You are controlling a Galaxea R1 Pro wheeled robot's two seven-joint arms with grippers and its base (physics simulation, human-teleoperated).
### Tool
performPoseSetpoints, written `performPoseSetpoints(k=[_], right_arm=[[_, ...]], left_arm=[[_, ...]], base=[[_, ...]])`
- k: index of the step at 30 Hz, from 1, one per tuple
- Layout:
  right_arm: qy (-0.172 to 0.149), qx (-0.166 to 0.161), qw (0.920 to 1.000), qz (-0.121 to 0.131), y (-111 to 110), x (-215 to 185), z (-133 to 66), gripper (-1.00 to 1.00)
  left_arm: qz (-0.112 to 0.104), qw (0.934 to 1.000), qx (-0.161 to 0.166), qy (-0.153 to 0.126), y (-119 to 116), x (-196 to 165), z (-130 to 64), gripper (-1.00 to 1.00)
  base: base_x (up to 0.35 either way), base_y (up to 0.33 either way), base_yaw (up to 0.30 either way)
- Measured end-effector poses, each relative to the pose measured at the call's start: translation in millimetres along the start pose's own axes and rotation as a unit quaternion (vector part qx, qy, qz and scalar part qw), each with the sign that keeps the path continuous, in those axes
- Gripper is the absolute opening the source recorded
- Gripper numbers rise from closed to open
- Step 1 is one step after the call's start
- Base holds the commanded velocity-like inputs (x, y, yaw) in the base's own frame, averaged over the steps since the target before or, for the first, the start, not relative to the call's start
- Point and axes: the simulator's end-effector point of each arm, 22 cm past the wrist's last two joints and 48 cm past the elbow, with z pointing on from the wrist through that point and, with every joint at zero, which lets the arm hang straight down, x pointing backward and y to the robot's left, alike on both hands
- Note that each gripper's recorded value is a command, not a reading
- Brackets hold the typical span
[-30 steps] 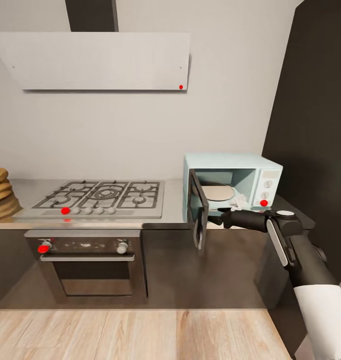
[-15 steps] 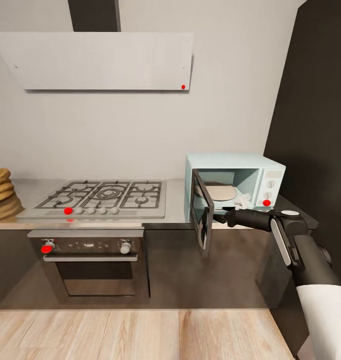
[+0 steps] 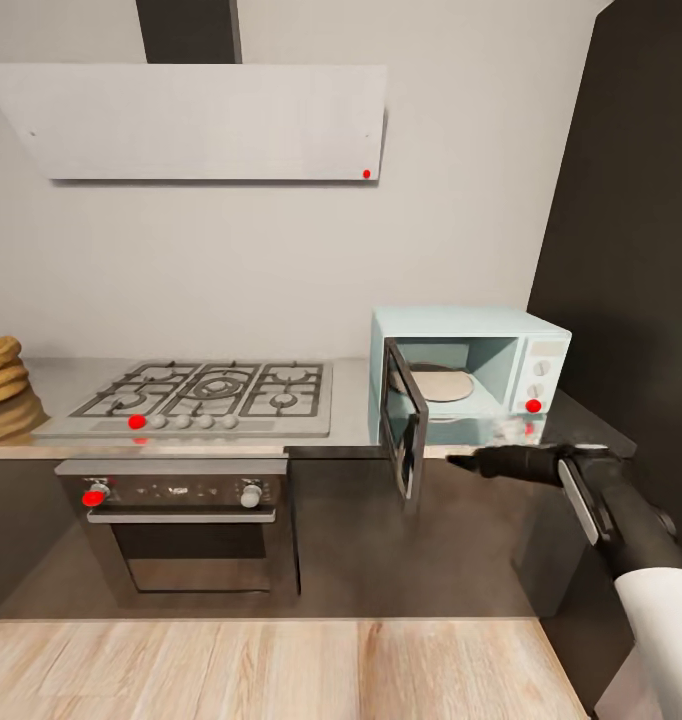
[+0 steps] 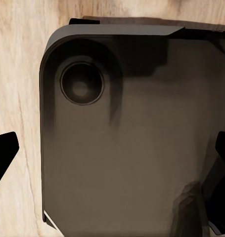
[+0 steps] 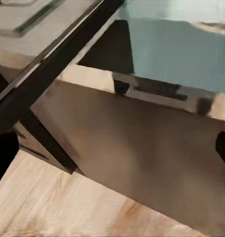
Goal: In the kitchen, take the popcorn bag from the countertop, put it into the microwave, and heat it until the popcorn is cooked so the cooked popcorn ends up inside the bag.
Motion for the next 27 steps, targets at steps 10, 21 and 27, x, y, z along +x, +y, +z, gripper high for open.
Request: performPoseSetpoints(k=[10, 21, 27], right_arm=[[0.15, 0.089, 0.9772, 0.121, -120, 224, -24.6, 1.0], [0.304, 0.121, 0.9326, 0.151, -49, 510, -90.6, 1.0], [0.36, 0.206, 0.9027, 0.113, 39, 627, -109.5, 1.0]], left_arm=[[-0.001, 1.0, 0.0, 0.0, 0, 0, 0.0, 1.0], [-0.001, 1.0, 0.0, 0.001, 0, 1, 0.0, 1.0], [-0.001, 1.0, 0.003, 0.001, -4, 1, 0.0, 1.0]], base=[[0.0, 0.0, 0.0], [0.0, 0.0, 0.0], [0.0, 0.0, 0.0]])
